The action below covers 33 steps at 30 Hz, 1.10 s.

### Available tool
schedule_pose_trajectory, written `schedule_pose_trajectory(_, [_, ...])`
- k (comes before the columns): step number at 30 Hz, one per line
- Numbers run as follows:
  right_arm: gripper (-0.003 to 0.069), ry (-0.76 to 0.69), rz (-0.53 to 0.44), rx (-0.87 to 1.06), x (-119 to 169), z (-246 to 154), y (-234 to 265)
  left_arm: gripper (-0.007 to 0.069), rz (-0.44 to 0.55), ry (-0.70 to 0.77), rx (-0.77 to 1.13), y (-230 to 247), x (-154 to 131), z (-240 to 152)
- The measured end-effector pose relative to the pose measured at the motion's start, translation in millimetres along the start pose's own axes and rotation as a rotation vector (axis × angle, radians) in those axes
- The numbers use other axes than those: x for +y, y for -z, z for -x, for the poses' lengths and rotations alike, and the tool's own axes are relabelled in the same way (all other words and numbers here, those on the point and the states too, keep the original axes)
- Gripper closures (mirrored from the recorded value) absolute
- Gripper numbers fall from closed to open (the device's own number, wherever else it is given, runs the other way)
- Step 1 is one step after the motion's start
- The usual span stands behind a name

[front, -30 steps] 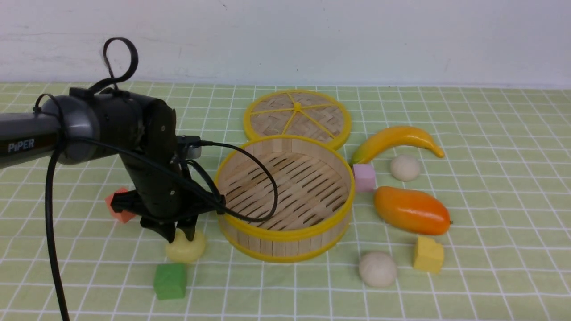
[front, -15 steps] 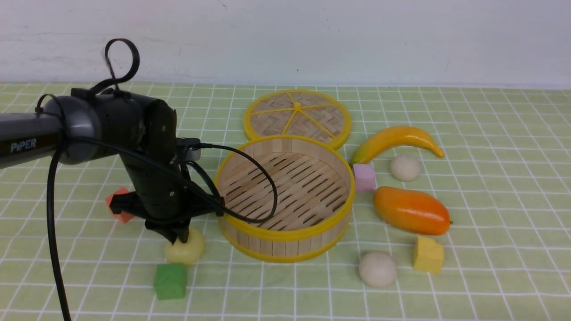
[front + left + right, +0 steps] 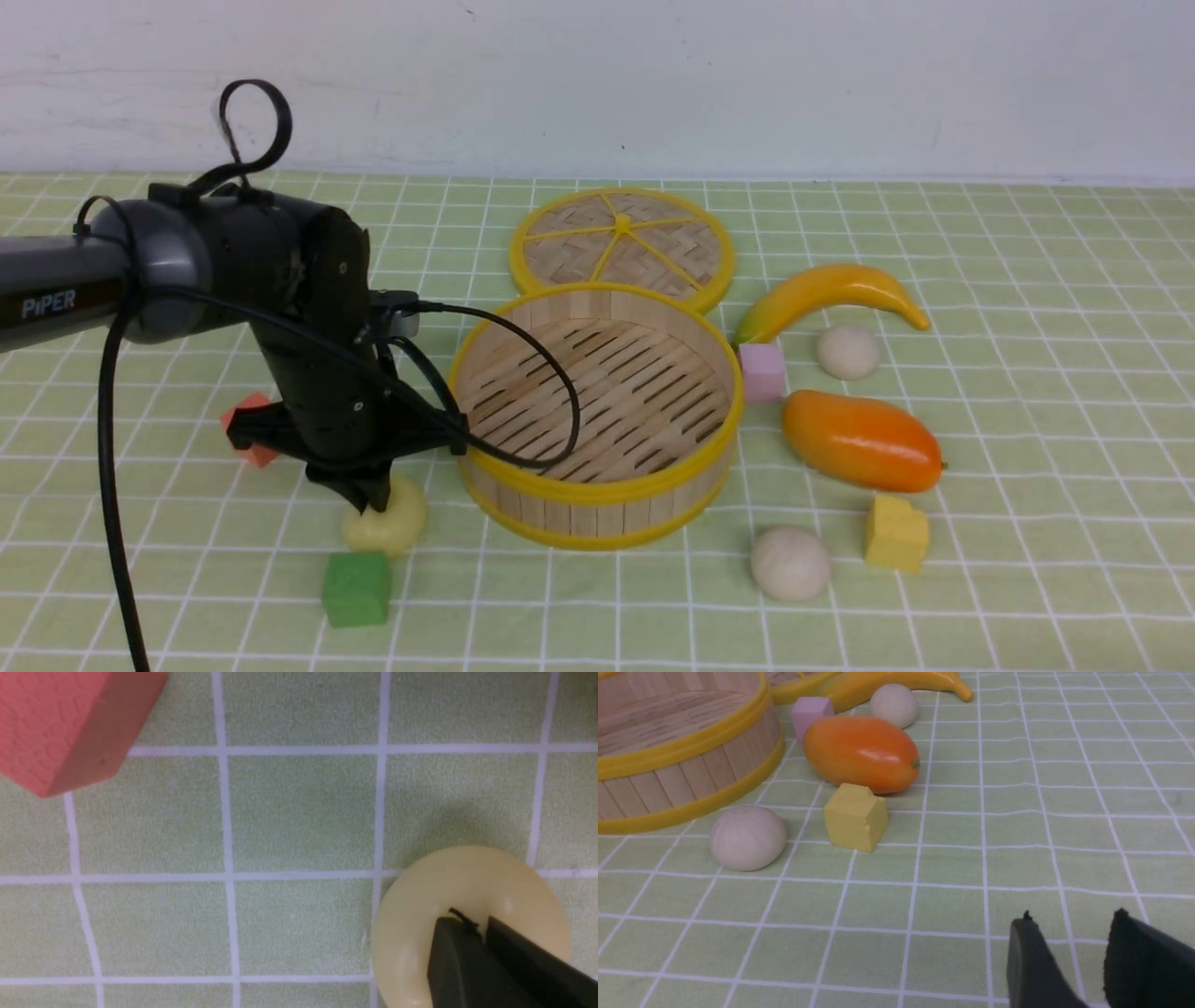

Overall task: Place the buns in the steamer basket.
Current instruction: Use the left arm to grab a steamed stuffed bun, then use the left arm to put the steamed stuffed bun into the steamer

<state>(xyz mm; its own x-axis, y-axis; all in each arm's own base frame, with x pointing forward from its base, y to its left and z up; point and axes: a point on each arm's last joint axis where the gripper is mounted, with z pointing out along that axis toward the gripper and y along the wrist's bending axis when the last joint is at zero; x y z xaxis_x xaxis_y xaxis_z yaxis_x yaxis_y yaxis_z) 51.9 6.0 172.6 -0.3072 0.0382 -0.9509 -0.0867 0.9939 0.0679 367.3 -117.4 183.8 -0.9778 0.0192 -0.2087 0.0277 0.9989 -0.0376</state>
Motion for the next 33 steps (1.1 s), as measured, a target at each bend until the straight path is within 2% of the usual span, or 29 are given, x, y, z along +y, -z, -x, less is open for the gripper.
schedule_pose_trajectory(17, [0.0418, 0.000, 0.000, 0.000, 0, 0, 0, 0.0638, -0.025, -0.018, -0.093, 41, 1, 2])
schedule_pose_trajectory(26, [0.0418, 0.000, 0.000, 0.000, 0, 0, 0, 0.0638, -0.036, -0.018, -0.135, 66, -3, 17])
schedule_pose_trajectory(31, [0.0418, 0.000, 0.000, 0.000, 0, 0, 0, 0.0638, -0.098, -0.015, -0.177, 88, -11, 28])
schedule_pose_trajectory(33, [0.0418, 0.000, 0.000, 0.000, 0, 0, 0, 0.0638, -0.168, -0.011, -0.200, 97, -17, 33])
